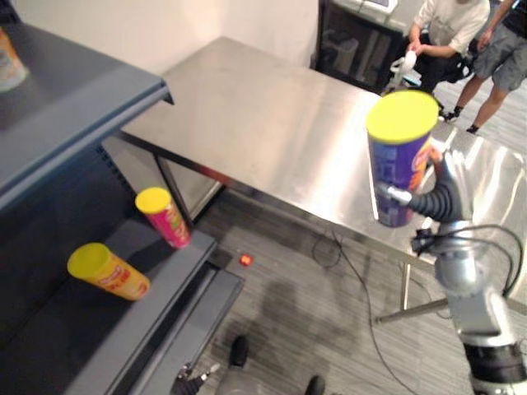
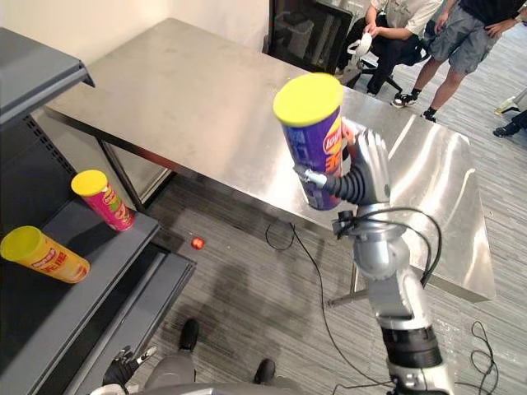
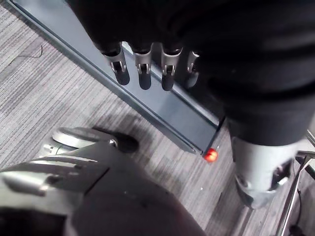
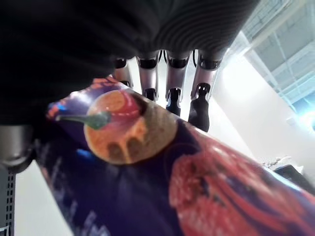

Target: Put the gum and the chips on the shelf.

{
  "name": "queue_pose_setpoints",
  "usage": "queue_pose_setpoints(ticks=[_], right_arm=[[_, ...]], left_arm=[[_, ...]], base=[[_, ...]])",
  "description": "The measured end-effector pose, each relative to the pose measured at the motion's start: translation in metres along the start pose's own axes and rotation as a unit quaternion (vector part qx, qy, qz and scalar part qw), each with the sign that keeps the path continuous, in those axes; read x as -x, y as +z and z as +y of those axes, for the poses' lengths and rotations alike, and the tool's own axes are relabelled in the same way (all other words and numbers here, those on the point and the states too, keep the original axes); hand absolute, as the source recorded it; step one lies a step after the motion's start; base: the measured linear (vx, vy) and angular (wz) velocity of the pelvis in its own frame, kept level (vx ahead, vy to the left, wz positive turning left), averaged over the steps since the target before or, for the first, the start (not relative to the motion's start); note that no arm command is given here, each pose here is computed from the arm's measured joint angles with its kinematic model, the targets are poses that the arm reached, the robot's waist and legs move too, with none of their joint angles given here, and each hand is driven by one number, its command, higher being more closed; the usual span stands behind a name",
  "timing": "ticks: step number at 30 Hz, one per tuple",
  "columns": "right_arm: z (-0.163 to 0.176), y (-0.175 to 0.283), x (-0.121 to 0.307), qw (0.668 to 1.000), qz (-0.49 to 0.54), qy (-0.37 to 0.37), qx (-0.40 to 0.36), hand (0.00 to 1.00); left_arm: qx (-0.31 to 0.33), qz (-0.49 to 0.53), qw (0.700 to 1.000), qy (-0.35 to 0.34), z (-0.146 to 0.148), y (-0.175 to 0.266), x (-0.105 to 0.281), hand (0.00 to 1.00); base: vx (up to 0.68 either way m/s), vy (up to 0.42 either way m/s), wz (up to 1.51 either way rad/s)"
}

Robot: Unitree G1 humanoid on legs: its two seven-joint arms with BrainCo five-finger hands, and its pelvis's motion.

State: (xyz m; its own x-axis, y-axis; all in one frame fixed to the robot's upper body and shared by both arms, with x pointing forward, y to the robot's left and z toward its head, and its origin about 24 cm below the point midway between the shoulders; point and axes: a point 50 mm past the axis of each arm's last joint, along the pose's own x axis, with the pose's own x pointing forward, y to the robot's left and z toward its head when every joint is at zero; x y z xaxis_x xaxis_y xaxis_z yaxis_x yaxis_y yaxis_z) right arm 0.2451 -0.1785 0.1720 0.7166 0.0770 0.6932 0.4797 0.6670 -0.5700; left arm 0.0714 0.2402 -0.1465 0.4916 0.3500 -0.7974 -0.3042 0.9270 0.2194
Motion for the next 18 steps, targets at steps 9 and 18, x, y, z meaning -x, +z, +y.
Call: queue_pose_setpoints(ticks=[9,18], right_arm=[[0.036,0.013,0.036,0.99,0.085,-0.013,-0.109,1.0],[0.032,0.009,0.036,0.985,0.099,-0.024,-0.137,1.0]], left_arm=[[-0.02,0.005,1.0,0.013,0.0,-0.004,0.001,0.0],[-0.056,0.015,0.998,0.006,-0.001,-0.012,0.003,0.0]], base=[[0.0,0.0,0.0],[0.0,-0.001,0.0]])
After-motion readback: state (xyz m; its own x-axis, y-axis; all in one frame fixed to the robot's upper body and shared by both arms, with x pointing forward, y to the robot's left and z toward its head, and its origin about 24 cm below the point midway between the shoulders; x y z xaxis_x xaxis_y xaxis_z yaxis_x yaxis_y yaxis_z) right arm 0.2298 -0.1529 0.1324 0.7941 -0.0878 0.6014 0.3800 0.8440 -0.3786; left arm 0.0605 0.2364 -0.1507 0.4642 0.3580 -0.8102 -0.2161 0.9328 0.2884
